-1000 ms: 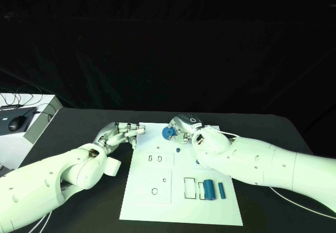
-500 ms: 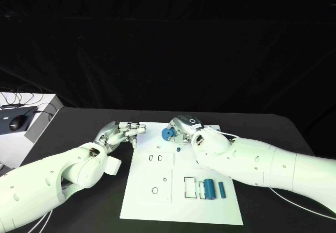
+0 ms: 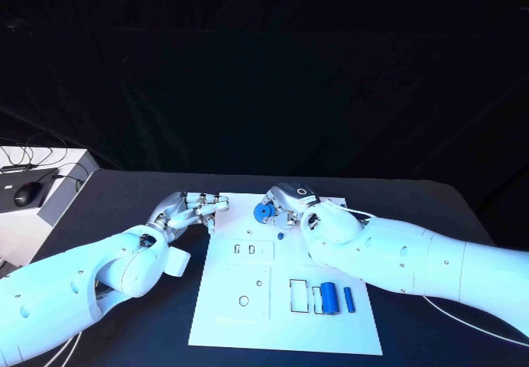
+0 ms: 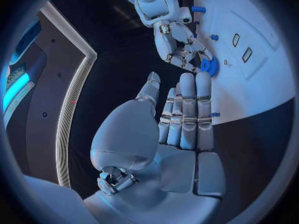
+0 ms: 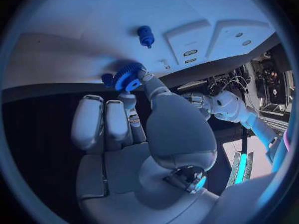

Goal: Assemble the parts on the task board

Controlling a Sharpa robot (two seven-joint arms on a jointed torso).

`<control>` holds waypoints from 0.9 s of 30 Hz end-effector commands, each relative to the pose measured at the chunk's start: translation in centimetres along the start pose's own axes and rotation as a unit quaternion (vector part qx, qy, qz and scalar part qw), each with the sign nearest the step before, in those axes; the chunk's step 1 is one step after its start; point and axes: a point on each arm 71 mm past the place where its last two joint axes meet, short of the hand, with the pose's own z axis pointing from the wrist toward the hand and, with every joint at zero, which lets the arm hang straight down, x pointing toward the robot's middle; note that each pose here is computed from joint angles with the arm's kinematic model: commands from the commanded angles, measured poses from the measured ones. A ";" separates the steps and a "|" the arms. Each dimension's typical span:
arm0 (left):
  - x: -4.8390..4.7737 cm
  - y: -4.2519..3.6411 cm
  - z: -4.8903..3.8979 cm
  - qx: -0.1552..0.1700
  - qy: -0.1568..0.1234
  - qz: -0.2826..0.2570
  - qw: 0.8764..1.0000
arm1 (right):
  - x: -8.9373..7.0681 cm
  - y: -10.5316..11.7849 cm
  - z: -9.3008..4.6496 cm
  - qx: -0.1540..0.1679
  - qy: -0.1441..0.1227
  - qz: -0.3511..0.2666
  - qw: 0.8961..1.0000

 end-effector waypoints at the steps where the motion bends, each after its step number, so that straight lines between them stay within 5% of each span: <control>1: 0.07 -0.11 0.00 0.005 0.002 -0.001 1.000 | 0.1 0.0 0.1 -0.002 0.005 -0.002 1.000; 27: -0.05 -0.09 -0.04 0.004 0.001 0.000 1.000 | 0.0 -0.6 0.0 0.007 -0.001 -0.001 1.000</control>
